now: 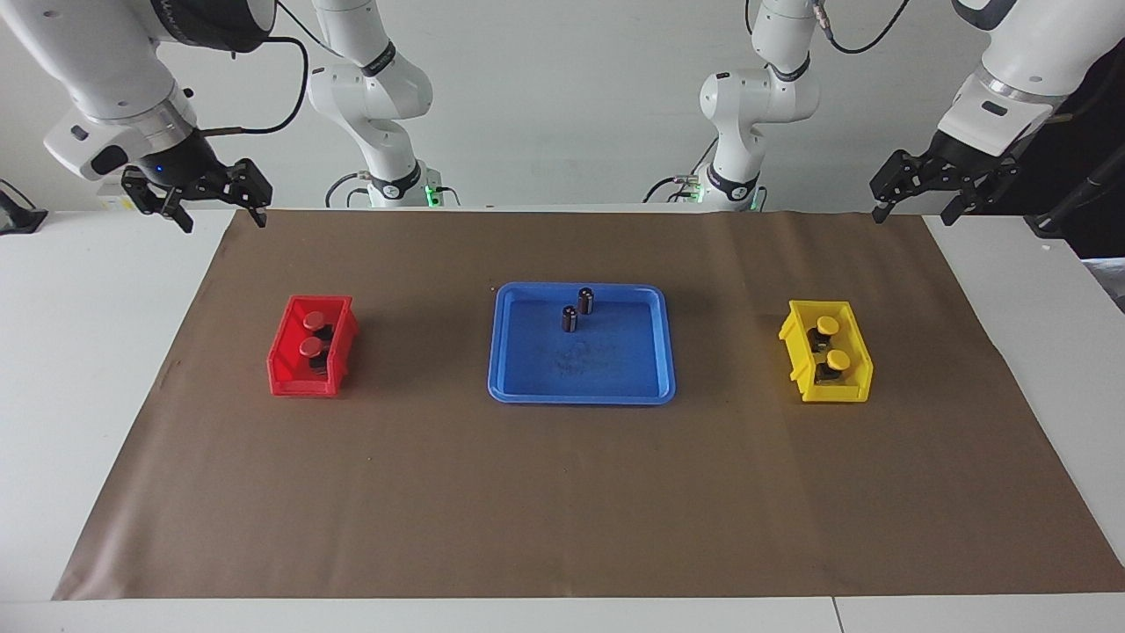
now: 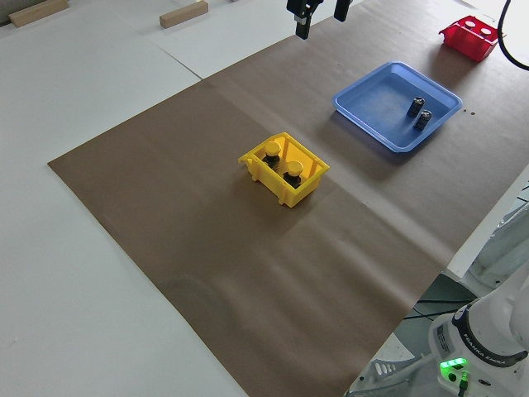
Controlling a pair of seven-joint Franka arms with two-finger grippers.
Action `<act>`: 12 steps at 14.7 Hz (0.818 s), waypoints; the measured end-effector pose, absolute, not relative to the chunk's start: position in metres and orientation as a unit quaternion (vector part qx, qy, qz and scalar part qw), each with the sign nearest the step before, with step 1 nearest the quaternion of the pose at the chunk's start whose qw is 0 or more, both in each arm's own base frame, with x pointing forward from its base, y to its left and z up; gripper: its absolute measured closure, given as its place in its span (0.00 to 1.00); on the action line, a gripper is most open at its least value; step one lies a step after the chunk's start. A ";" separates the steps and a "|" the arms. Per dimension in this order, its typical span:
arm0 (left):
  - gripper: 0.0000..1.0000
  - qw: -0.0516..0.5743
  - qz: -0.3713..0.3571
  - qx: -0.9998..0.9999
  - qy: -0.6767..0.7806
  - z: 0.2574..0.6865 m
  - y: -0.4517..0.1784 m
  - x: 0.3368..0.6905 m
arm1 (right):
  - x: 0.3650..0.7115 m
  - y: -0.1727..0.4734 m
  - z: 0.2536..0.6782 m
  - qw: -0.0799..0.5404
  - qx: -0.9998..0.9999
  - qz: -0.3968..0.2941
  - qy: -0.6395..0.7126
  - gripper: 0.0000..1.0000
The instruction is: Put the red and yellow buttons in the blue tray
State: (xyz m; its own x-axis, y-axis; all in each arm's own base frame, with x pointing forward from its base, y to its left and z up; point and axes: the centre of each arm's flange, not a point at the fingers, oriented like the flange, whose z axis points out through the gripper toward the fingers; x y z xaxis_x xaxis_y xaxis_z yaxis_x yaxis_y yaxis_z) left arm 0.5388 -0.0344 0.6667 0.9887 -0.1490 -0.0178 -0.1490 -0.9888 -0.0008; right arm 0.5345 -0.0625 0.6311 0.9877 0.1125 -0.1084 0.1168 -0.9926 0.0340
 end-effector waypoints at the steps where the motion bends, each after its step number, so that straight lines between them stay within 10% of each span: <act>1: 0.00 0.001 0.009 -0.997 0.075 0.667 -0.034 0.539 | 0.535 -0.062 0.631 0.020 0.997 -0.053 0.057 0.00; 12: 0.00 0.001 0.009 -0.997 0.075 0.667 -0.034 0.539 | 0.540 -0.060 0.626 0.023 0.997 -0.039 0.061 0.03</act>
State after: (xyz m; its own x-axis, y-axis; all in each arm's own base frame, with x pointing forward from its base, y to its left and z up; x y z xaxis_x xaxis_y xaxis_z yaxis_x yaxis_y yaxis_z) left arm 0.5388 -0.0344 0.6667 0.9887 -0.1490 -0.0182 -0.1490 -0.9888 -0.0008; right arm 0.5403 -0.0604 0.6262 0.9895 0.1191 -0.0813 0.1226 -0.9916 0.0401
